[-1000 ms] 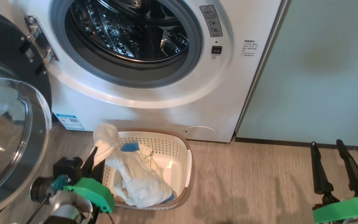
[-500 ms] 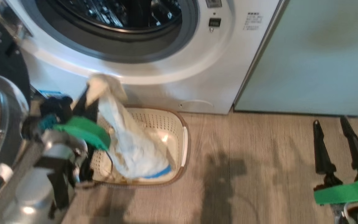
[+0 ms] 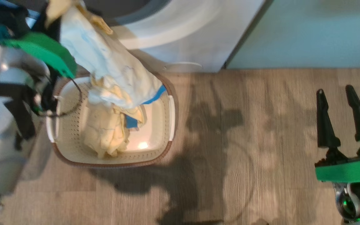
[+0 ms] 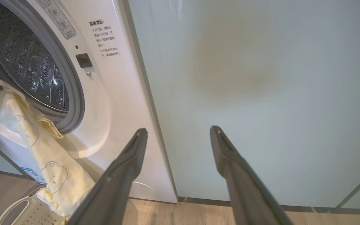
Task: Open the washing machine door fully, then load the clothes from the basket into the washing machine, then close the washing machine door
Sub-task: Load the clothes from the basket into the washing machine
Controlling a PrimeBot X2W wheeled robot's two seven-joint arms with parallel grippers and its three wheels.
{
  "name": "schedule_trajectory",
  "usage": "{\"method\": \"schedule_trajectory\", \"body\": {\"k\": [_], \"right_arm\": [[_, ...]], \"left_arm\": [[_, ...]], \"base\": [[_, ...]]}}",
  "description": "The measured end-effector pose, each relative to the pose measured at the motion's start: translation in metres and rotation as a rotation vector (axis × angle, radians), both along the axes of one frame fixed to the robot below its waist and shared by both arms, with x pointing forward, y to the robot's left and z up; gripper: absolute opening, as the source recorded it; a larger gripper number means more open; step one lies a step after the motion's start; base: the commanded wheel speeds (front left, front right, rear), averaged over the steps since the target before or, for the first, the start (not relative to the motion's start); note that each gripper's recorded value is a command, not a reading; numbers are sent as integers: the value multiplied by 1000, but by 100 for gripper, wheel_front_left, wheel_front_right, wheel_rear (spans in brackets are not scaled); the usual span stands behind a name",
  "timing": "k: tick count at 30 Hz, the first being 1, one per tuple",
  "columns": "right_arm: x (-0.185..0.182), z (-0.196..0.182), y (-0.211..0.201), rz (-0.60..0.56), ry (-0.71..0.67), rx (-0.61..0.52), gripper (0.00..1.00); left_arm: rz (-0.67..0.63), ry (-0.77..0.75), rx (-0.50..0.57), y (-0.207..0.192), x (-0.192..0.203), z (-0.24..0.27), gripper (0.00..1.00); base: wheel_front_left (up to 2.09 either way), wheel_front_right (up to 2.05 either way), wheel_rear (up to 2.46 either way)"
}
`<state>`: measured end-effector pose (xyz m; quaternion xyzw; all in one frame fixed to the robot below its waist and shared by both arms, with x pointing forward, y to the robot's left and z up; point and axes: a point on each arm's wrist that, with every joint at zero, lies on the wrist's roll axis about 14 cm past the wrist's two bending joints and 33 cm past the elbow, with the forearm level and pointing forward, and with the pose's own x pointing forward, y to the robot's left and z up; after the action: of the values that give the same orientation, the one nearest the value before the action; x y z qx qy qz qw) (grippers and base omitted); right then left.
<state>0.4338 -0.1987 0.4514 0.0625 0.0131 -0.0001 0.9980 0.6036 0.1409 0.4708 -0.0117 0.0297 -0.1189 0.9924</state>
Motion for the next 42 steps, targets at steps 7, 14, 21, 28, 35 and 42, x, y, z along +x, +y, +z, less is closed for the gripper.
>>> {"method": "schedule_trajectory", "body": {"k": [7, 14, 21, 28, 35, 42], "right_arm": [[10, -15, -7, -17, 27, 11, 100], [8, -27, -15, -45, 60, 24, 100], [17, -30, -19, -53, 56, 38, 100], [16, -43, -26, -72, 92, 40, 100], [19, -42, -35, -89, 90, 26, 100], [13, -47, -44, -119, 116, 22, 100]], "left_arm": [[-26, 87, 1, -4, 49, -25, 0], [-57, 182, 41, -7, 82, -45, 0], [-93, 313, 56, -15, 113, -64, 0], [-99, 361, 64, -21, 139, -82, 0], [-92, 249, 114, -25, 170, -70, 0], [-21, -40, 117, -15, 208, -12, 0]], "base": [[0, 0, 0], [0, 0, 0], [0, 0, 0], [0, 0, 0], [0, 0, 0], [0, 0, 0]]}}
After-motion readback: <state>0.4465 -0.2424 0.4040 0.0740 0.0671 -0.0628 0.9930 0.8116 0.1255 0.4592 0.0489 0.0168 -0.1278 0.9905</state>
